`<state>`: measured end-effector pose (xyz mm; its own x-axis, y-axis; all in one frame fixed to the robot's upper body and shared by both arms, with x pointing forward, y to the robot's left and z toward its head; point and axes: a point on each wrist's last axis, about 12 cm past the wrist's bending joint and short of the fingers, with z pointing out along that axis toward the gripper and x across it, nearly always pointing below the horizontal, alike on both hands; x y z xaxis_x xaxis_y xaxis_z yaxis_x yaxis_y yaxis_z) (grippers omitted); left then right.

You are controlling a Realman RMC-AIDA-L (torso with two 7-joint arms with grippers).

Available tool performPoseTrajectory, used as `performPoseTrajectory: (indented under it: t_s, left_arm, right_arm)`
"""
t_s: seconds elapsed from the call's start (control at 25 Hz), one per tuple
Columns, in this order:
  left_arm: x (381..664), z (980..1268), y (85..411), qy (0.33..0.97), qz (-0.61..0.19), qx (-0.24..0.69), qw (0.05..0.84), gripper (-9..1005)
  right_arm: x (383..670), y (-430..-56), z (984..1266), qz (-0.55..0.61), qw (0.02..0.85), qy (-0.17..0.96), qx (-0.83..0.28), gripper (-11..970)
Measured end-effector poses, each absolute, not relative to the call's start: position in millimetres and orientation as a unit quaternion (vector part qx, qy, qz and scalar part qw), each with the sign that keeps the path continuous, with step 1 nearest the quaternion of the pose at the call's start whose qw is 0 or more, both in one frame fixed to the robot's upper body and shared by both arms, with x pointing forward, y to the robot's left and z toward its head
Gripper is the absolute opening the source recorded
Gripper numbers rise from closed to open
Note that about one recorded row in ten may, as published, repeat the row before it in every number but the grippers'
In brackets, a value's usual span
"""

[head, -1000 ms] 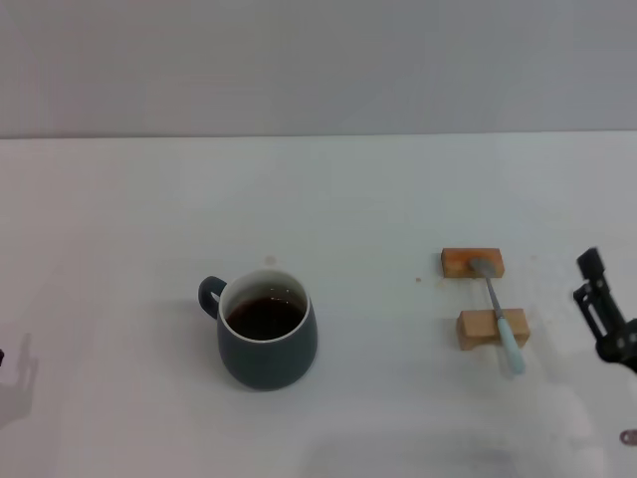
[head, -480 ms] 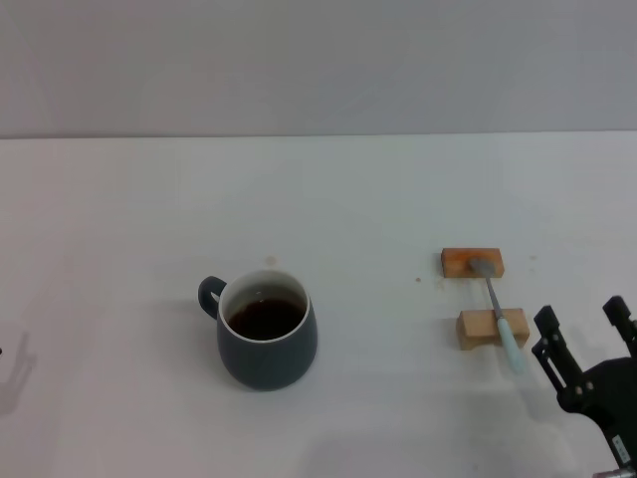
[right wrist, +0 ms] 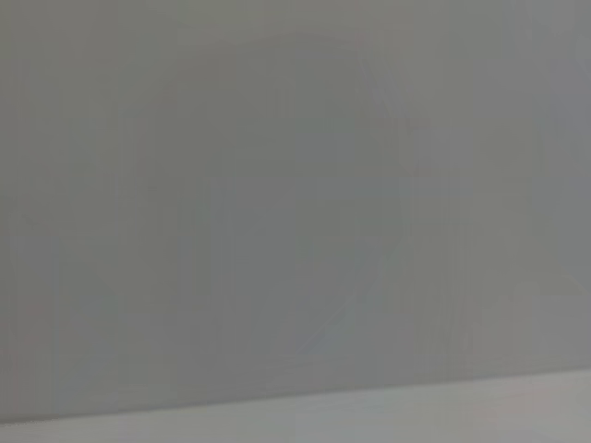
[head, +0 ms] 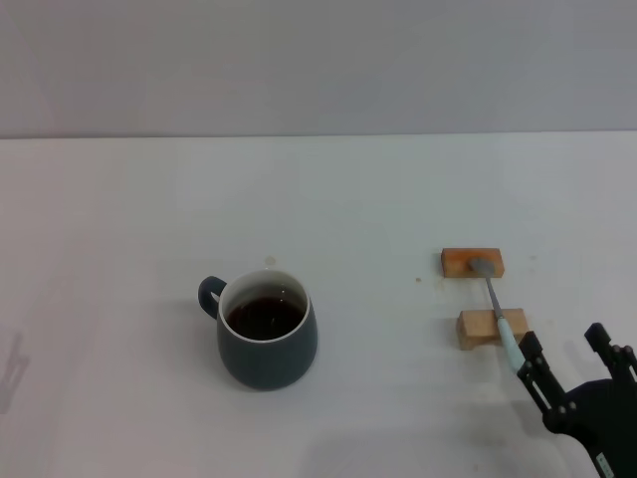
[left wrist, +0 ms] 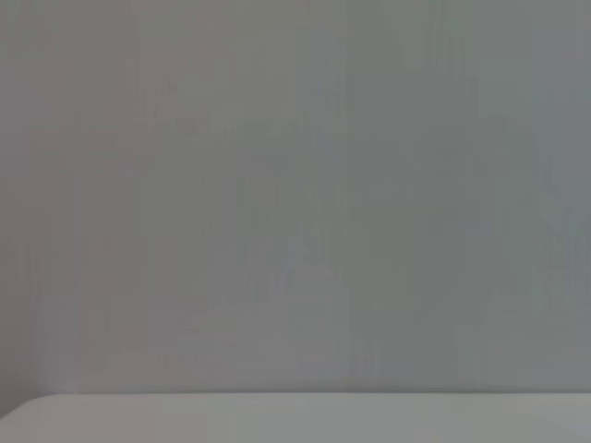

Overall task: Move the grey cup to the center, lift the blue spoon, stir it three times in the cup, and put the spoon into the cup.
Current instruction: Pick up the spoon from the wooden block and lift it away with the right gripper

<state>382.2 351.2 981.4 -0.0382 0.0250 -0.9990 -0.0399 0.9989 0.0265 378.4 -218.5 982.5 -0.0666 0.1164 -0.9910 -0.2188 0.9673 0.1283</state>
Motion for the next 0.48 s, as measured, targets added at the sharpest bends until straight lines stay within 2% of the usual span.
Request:
performPoseTrajectory:
  t_s: [0.48]
  left_arm:
    - [383.3, 982.2, 351.9, 0.719, 0.023, 0.001, 0.695, 862]
  right_arm:
    - [387.1, -214.7, 974.7, 0.127, 0.654, 0.744, -0.051, 790]
